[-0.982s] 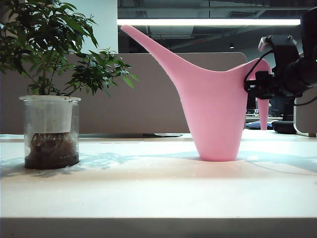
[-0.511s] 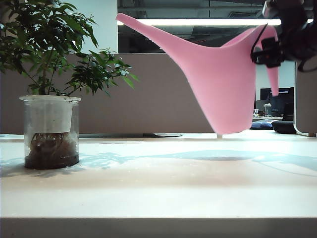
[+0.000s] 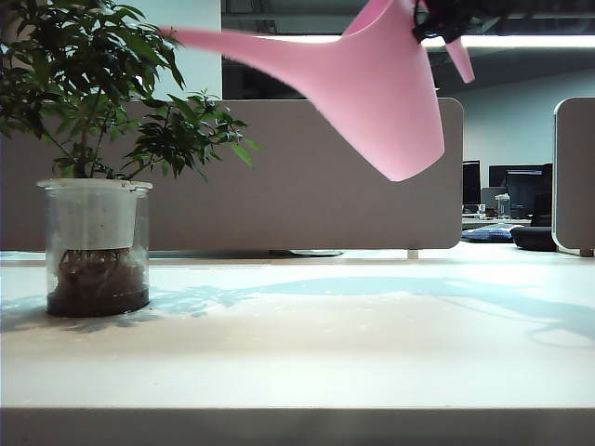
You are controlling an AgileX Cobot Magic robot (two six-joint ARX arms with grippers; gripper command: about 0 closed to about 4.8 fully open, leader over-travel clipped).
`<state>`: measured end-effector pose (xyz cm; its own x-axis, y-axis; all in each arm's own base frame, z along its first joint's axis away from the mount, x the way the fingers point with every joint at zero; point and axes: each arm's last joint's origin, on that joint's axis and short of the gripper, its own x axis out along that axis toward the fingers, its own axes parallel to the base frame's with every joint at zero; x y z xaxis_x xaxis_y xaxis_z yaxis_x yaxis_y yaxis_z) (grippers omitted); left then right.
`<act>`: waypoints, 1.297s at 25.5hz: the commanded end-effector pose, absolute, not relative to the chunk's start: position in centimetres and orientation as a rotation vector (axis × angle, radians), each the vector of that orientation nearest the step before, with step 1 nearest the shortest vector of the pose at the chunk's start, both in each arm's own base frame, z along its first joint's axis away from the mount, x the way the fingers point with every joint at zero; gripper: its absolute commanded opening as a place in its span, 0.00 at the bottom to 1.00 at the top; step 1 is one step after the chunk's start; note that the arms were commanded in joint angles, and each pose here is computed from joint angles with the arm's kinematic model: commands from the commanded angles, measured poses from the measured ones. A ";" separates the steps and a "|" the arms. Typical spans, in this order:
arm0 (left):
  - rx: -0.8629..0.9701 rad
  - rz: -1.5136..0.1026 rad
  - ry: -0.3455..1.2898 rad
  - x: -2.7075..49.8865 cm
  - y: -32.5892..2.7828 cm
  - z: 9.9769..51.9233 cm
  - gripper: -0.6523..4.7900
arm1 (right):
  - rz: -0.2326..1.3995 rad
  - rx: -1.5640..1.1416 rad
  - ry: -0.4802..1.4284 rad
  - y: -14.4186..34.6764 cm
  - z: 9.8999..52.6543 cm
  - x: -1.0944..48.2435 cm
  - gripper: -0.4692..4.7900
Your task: Pick up the watering can from the table, water the potted plant, and put the can back.
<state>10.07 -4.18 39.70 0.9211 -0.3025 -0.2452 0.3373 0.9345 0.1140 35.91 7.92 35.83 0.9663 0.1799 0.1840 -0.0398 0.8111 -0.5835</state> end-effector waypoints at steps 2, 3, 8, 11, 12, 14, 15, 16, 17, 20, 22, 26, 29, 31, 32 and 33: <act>0.150 -0.325 0.220 9.9 -4.1 39.9 0.11 | 0.066 -0.680 -0.328 8.9 37.8 35.4 0.38; 0.151 -0.325 0.223 9.9 -4.1 39.8 0.11 | 0.069 -0.729 -0.340 9.4 37.8 35.2 0.38; 0.149 -0.337 0.222 9.9 -4.1 39.8 0.11 | 0.069 -0.840 -0.412 11.1 38.3 34.7 0.37; 0.149 -0.337 0.222 9.9 -4.1 39.8 0.11 | 0.059 -0.832 -0.449 11.3 38.7 34.4 0.37; 0.149 -0.337 0.222 9.9 -4.1 39.8 0.11 | 0.055 -0.832 -0.457 11.3 38.8 34.4 0.37; 0.150 -0.340 0.225 9.9 -4.1 39.8 0.11 | 0.062 -0.865 -0.469 12.0 38.9 34.2 0.37; 0.152 -0.340 0.233 9.8 -4.1 39.7 0.11 | 0.051 -0.920 -0.477 12.1 38.9 34.1 0.37; 0.153 -0.341 0.236 9.8 -4.1 39.7 0.11 | 0.050 -0.933 -0.480 12.2 39.0 34.1 0.37; 0.153 -0.344 0.239 9.8 -4.1 39.7 0.11 | 0.055 -0.933 -0.489 12.6 39.0 33.9 0.37; 0.155 -0.344 0.243 9.8 -4.1 39.6 0.11 | 0.054 -0.949 -0.499 12.9 39.1 33.8 0.37; 0.155 -0.344 0.243 9.8 -4.1 39.6 0.11 | 0.049 -0.961 -0.505 12.9 39.1 33.7 0.37; 0.155 -0.345 0.245 9.7 -4.1 39.6 0.11 | 0.052 -0.957 -0.530 13.4 39.3 33.5 0.36; 0.155 -0.344 0.245 9.7 -4.1 39.6 0.11 | 0.045 -0.993 -0.549 13.8 39.4 33.3 0.36; 0.155 -0.346 0.245 9.7 -4.1 39.6 0.11 | 0.051 -0.994 -0.552 14.1 39.4 33.1 0.36; 0.155 -0.346 0.245 9.7 -4.1 39.6 0.11 | 0.051 -0.994 -0.552 14.1 39.4 33.1 0.36; 0.155 -0.346 0.246 9.7 -4.1 39.6 0.11 | 0.051 -0.994 -0.552 14.1 39.4 33.1 0.36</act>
